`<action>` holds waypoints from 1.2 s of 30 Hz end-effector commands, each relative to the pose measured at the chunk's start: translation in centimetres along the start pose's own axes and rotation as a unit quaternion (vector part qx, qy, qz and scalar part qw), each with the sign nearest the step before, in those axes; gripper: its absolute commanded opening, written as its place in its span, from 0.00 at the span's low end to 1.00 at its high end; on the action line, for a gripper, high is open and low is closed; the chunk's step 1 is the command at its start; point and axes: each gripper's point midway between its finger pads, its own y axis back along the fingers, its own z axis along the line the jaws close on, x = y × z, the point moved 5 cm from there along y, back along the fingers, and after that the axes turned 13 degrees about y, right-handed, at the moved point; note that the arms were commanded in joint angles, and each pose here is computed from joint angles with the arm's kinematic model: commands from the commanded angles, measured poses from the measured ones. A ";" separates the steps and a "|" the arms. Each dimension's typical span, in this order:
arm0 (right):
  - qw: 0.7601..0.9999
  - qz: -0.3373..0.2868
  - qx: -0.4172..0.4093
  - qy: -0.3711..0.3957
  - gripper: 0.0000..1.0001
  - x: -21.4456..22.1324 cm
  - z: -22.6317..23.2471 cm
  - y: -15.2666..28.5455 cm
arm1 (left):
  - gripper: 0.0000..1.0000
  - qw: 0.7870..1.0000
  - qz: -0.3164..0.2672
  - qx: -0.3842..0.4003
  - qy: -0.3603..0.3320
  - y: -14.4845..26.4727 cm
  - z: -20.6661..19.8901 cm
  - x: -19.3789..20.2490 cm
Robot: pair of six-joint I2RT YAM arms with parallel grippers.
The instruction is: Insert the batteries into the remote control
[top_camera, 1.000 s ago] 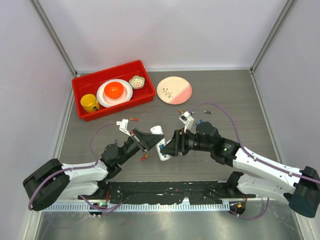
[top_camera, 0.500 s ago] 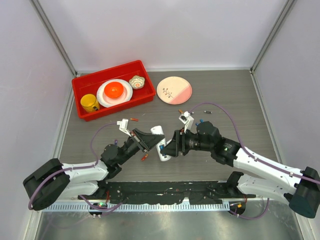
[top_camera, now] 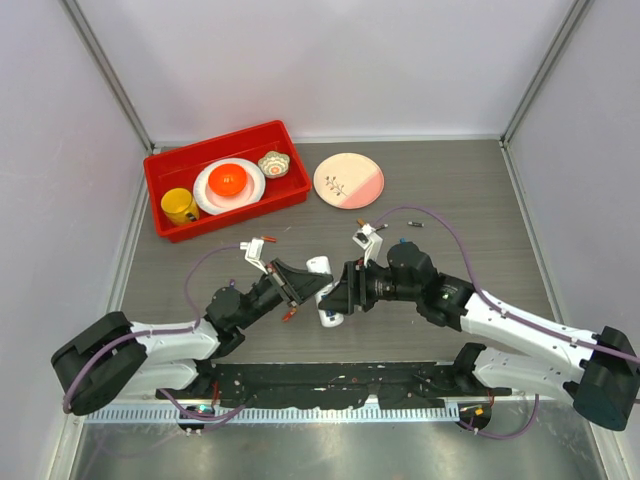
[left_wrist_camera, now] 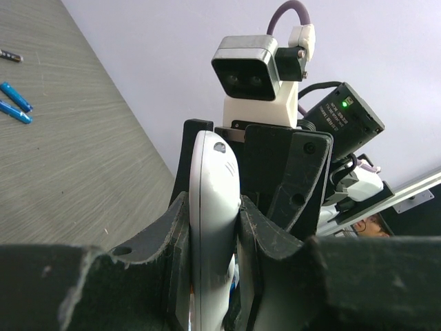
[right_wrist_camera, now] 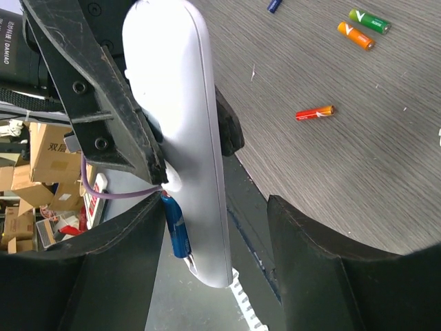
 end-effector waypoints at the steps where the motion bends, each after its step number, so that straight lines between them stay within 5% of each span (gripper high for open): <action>1: 0.999 -0.038 -0.027 0.010 0.65 -2.4 1.3 0.0 | 0.00 0.994 -0.006 0.112 -0.002 -0.5 -4.8 -0.6; 16: 0.996 -0.047 -0.070 0.025 0.72 -4.0 3.6 1.1 | 0.00 0.997 -0.024 0.072 -0.001 -0.5 -2.8 -0.8; 36: 0.992 -0.087 -0.090 -0.019 0.66 -2.5 2.0 2.0 | 0.00 0.994 -0.019 0.101 0.046 -0.6 -3.7 -1.0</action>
